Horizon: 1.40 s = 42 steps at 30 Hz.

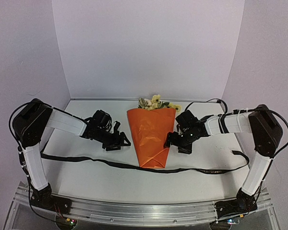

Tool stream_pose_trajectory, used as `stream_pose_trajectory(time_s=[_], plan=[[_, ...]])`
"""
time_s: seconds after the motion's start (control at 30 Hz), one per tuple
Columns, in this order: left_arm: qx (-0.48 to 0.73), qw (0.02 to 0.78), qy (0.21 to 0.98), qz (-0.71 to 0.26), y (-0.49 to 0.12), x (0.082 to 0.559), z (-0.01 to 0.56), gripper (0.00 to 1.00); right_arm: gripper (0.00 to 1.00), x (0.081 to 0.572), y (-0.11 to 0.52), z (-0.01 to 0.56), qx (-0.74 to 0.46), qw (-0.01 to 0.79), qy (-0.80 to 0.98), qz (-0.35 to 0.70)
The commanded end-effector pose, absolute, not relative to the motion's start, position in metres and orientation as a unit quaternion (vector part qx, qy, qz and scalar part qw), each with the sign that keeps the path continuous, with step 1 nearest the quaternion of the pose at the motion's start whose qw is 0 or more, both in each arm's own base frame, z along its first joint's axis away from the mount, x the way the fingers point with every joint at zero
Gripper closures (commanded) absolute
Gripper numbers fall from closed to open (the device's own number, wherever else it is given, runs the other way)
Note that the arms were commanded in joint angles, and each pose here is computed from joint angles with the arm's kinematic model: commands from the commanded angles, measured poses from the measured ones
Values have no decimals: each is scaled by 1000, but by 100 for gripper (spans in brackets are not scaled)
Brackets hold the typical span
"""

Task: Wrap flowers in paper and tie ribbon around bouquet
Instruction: Pick up the folded bouquet from the center of the board.

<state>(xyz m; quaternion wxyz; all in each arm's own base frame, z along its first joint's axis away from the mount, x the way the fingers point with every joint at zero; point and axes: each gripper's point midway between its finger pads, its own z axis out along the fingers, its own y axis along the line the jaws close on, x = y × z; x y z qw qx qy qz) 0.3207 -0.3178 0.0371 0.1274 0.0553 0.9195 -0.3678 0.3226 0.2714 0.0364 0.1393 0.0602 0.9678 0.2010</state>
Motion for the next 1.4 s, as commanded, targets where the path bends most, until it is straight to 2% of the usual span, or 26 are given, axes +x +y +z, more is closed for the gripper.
stream_pose_trajectory(time_s=[0.0, 0.37, 0.5, 0.77, 1.0, 1.3, 1.37], plan=[[67, 130, 913, -380, -331, 325, 40, 27, 13, 332, 286, 50, 47, 147, 964, 216], [84, 111, 916, -376, -355, 330, 29, 33, 17, 336, 292, 30, 60, 130, 966, 215], [88, 108, 918, -372, -360, 333, 26, 35, 24, 338, 297, 23, 71, 124, 963, 227], [100, 97, 919, -369, -373, 330, 19, 37, 46, 343, 301, 11, 99, 127, 957, 241], [106, 97, 920, -365, -377, 329, 20, 37, 77, 349, 306, 18, 116, 133, 951, 253], [112, 103, 920, -361, -374, 328, 29, 35, 99, 348, 300, 30, 159, 120, 948, 249], [116, 109, 921, -357, -373, 329, 34, 34, 100, 347, 300, 32, 169, 112, 947, 248]])
